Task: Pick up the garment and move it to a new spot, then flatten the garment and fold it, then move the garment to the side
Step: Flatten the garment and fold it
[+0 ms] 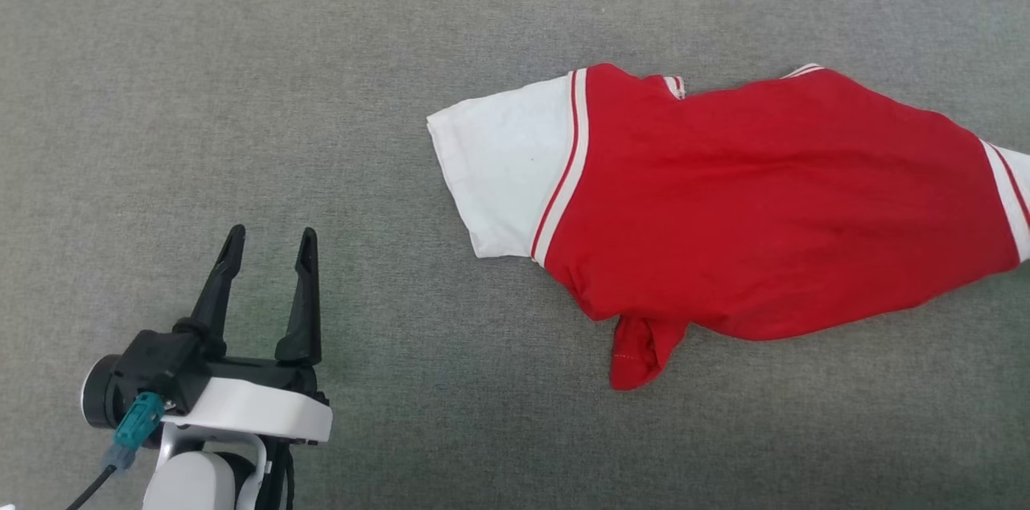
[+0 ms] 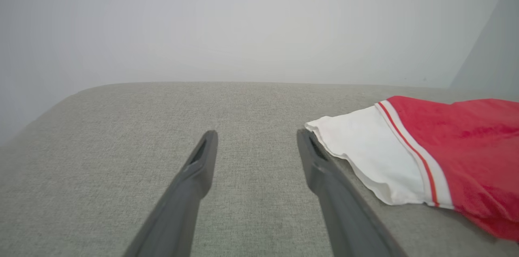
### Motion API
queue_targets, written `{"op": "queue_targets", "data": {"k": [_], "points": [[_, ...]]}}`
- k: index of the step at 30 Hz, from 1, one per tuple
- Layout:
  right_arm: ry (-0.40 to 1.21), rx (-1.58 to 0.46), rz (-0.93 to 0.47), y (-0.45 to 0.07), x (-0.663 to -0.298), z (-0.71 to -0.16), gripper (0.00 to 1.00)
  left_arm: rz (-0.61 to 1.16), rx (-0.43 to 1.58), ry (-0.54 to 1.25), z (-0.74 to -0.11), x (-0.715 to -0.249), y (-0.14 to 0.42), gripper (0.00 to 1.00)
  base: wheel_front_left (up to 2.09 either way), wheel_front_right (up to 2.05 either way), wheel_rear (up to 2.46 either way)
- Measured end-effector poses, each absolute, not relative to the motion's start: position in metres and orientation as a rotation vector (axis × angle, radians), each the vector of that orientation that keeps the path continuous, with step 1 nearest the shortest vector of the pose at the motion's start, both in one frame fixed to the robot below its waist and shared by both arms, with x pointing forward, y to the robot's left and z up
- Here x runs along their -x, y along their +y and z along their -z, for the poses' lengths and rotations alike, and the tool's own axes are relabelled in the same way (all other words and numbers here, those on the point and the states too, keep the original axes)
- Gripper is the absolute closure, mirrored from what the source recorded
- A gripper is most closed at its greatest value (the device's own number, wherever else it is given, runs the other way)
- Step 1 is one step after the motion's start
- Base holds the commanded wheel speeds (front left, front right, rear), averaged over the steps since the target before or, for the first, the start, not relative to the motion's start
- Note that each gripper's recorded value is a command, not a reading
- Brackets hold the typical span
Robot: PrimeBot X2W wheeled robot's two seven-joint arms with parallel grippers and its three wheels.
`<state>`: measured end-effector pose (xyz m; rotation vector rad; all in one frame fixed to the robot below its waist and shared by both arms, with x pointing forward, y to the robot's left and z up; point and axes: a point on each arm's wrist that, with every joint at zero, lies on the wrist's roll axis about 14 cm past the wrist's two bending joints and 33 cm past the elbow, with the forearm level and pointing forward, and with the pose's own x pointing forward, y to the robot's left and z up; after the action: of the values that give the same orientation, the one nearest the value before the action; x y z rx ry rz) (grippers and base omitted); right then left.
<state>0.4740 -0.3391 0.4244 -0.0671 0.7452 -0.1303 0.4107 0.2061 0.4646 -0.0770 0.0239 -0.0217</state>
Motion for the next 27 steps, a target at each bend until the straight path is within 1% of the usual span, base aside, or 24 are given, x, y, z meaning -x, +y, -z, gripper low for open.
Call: {"op": "queue_targets", "data": {"k": [4,10,15,16,17,19,23,27], "points": [[0.798,0.024,0.139,-0.33,-0.457,-0.398,1.0,0.028,0.079,0.031,-0.463,-0.411,0.204,0.0,0.0,0.0,0.0],[0.853,-0.003,0.123,-0.316,-0.439,-0.377,1.0,0.04,0.069,0.031,-0.463,-0.413,0.205,0.0,0.0,0.0,0.0],[0.82,-0.022,0.125,-0.316,-0.431,-0.378,0.99,0.063,0.071,0.023,-0.465,-0.418,0.202,0.0,0.0,0.0,0.0],[0.797,-0.031,0.128,-0.316,-0.431,-0.381,0.6,0.074,0.078,0.02,-0.466,-0.419,0.2,0.0,0.0,0.0,0.0],[0.768,-0.044,0.134,-0.317,-0.431,-0.384,0.0,0.092,0.074,0.019,-0.467,-0.42,0.196,0.0,0.0,0.0,0.0],[0.698,-0.061,0.14,-0.318,-0.433,-0.395,0.0,0.143,0.057,0.006,-0.473,-0.425,0.188,0.0,0.0,0.0,0.0],[0.486,-0.074,0.19,-0.334,-0.44,-0.434,0.0,0.256,0.017,-0.059,-0.499,-0.447,0.176,0.0,0.0,0.0,0.0],[0.344,-0.091,0.224,-0.337,-0.435,-0.458,0.0,0.394,0.033,0.058,-0.487,-0.46,0.155,0.0,0.0,0.0,0.0]]}}
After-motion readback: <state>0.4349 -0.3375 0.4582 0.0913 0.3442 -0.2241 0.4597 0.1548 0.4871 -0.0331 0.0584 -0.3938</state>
